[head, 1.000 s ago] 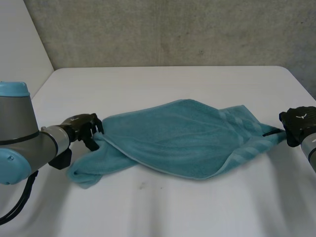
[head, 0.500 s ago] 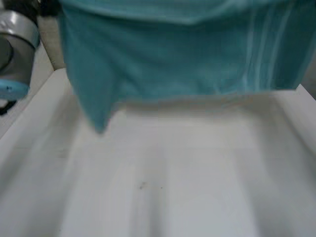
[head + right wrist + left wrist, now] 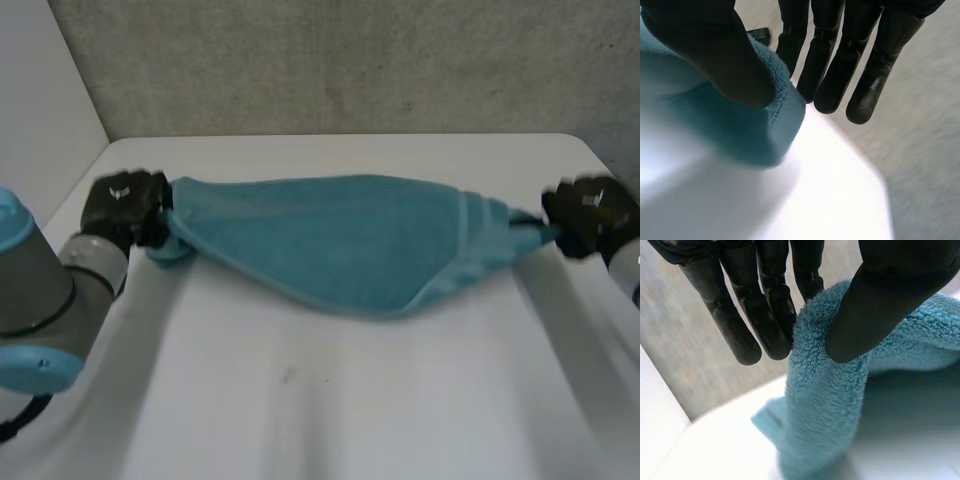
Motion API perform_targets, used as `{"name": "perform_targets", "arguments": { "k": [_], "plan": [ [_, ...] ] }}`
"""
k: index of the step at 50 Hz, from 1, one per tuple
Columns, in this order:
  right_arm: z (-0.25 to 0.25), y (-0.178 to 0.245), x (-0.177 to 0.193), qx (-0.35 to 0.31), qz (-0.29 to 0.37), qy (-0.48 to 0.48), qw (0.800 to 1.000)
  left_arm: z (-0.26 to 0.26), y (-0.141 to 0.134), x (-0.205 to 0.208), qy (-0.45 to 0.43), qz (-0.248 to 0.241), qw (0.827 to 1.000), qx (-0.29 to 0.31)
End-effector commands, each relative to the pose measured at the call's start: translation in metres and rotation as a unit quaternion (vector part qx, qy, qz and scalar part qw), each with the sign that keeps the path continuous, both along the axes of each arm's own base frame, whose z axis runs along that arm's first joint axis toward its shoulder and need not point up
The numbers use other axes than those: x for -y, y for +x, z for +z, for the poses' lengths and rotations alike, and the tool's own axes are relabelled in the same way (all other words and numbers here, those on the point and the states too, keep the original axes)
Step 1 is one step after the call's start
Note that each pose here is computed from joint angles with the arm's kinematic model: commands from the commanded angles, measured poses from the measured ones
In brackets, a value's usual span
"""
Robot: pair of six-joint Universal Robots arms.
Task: Fold the laundry
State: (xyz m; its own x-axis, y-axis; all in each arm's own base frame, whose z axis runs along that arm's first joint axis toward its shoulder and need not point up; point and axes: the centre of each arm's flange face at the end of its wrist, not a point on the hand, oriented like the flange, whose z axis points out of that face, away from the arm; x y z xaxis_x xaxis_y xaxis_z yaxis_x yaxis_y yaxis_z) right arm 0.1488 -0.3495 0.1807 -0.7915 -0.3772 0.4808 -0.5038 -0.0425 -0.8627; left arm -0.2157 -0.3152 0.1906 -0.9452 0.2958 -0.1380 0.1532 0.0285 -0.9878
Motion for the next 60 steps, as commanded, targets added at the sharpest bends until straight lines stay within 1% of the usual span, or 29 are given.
{"name": "perform_targets", "arguments": {
  "k": [1, 2, 3, 4, 5, 6, 7, 8, 9, 10, 11, 13, 14, 16, 18, 19, 21, 23, 25, 28, 29, 32, 35, 40, 60],
  "plan": [
    [-0.022, -0.019, -0.042, -0.137, 0.037, 0.136, 0.981, -0.021, 0.003, -0.02, 0.034, -0.006, 0.999, 0.039],
    [-0.02, -0.019, -0.053, -0.159, 0.052, 0.17, 0.971, -0.021, 0.002, -0.022, 0.036, -0.008, 0.999, 0.04],
    [-0.02, -0.019, -0.053, -0.159, 0.052, 0.17, 0.971, -0.021, 0.002, -0.022, 0.036, -0.008, 0.999, 0.04],
    [-0.015, -0.018, -0.06, -0.167, 0.065, 0.189, 0.966, -0.02, 0.002, -0.023, 0.034, -0.009, 0.999, 0.039],
    [-0.004, -0.017, -0.059, -0.161, 0.063, 0.189, 0.967, -0.02, 0.002, -0.023, 0.034, -0.009, 0.999, 0.039],
    [-0.004, -0.017, -0.059, -0.161, 0.063, 0.189, 0.967, -0.018, 0.002, -0.024, 0.032, -0.01, 0.999, 0.039],
    [0.009, -0.017, -0.053, -0.141, 0.048, 0.174, 0.973, -0.018, 0.001, -0.025, 0.031, -0.01, 0.999, 0.039],
    [0.022, -0.016, -0.049, -0.106, 0.031, 0.16, 0.981, -0.018, 0.001, -0.025, 0.031, -0.01, 0.999, 0.039],
    [0.022, -0.016, -0.048, -0.106, 0.031, 0.16, 0.981, -0.017, 0.001, -0.025, 0.03, -0.01, 0.999, 0.039],
    [0.035, -0.011, -0.045, -0.059, 0.019, 0.152, 0.986, -0.017, 0.001, -0.025, 0.031, -0.01, 0.999, 0.039],
    [0.035, -0.011, -0.045, -0.059, 0.019, 0.152, 0.986, -0.017, 0.001, -0.025, 0.031, -0.01, 0.999, 0.039],
    [0.053, 0.001, -0.041, 0.011, 0.014, 0.147, 0.989, -0.018, 0.002, -0.024, 0.032, -0.009, 0.999, 0.039],
    [0.053, 0.001, -0.041, 0.012, 0.014, 0.147, 0.989, -0.018, 0.002, -0.024, 0.032, -0.009, 0.999, 0.039],
    [0.056, 0.01, -0.04, 0.048, 0.014, 0.153, 0.987, -0.018, 0.003, -0.024, 0.032, -0.007, 0.999, 0.039],
    [0.052, 0.026, -0.045, 0.044, 0.035, 0.159, 0.986, -0.018, 0.003, -0.024, 0.033, -0.007, 0.999, 0.039],
    [0.046, 0.039, -0.05, 0.033, 0.059, 0.164, 0.984, -0.018, 0.003, -0.024, 0.033, -0.007, 0.999, 0.039],
    [0.042, 0.046, -0.053, 0.025, 0.071, 0.168, 0.983, -0.018, 0.003, -0.024, 0.033, -0.007, 0.999, 0.039],
    [0.024, 0.068, -0.058, -0.011, 0.109, 0.18, 0.978, -0.018, 0.003, -0.024, 0.033, -0.007, 0.999, 0.039],
    [0.012, 0.076, -0.058, -0.032, 0.122, 0.188, 0.974, -0.018, 0.002, -0.024, 0.033, -0.008, 0.999, 0.039],
    [-0.006, 0.083, -0.055, -0.061, 0.126, 0.199, 0.97, -0.018, 0.002, -0.025, 0.032, -0.008, 0.999, 0.039],
    [-0.006, 0.083, -0.055, -0.061, 0.126, 0.199, 0.97, -0.018, 0.002, -0.025, 0.032, -0.009, 0.999, 0.039],
    [-0.027, 0.086, -0.047, -0.1, 0.116, 0.209, 0.966, -0.018, 0.002, -0.025, 0.032, -0.008, 0.999, 0.039],
    [-0.037, 0.087, -0.043, -0.111, 0.111, 0.211, 0.965, -0.019, 0.003, -0.024, 0.033, -0.007, 0.999, 0.039],
    [-0.04, 0.085, -0.038, -0.112, 0.106, 0.21, 0.965, -0.02, 0.005, -0.025, 0.037, -0.004, 0.999, 0.04],
    [-0.046, 0.083, -0.04, -0.112, 0.104, 0.211, 0.965, -0.021, 0.006, -0.024, 0.036, -0.004, 0.999, 0.04]
  ]
}}
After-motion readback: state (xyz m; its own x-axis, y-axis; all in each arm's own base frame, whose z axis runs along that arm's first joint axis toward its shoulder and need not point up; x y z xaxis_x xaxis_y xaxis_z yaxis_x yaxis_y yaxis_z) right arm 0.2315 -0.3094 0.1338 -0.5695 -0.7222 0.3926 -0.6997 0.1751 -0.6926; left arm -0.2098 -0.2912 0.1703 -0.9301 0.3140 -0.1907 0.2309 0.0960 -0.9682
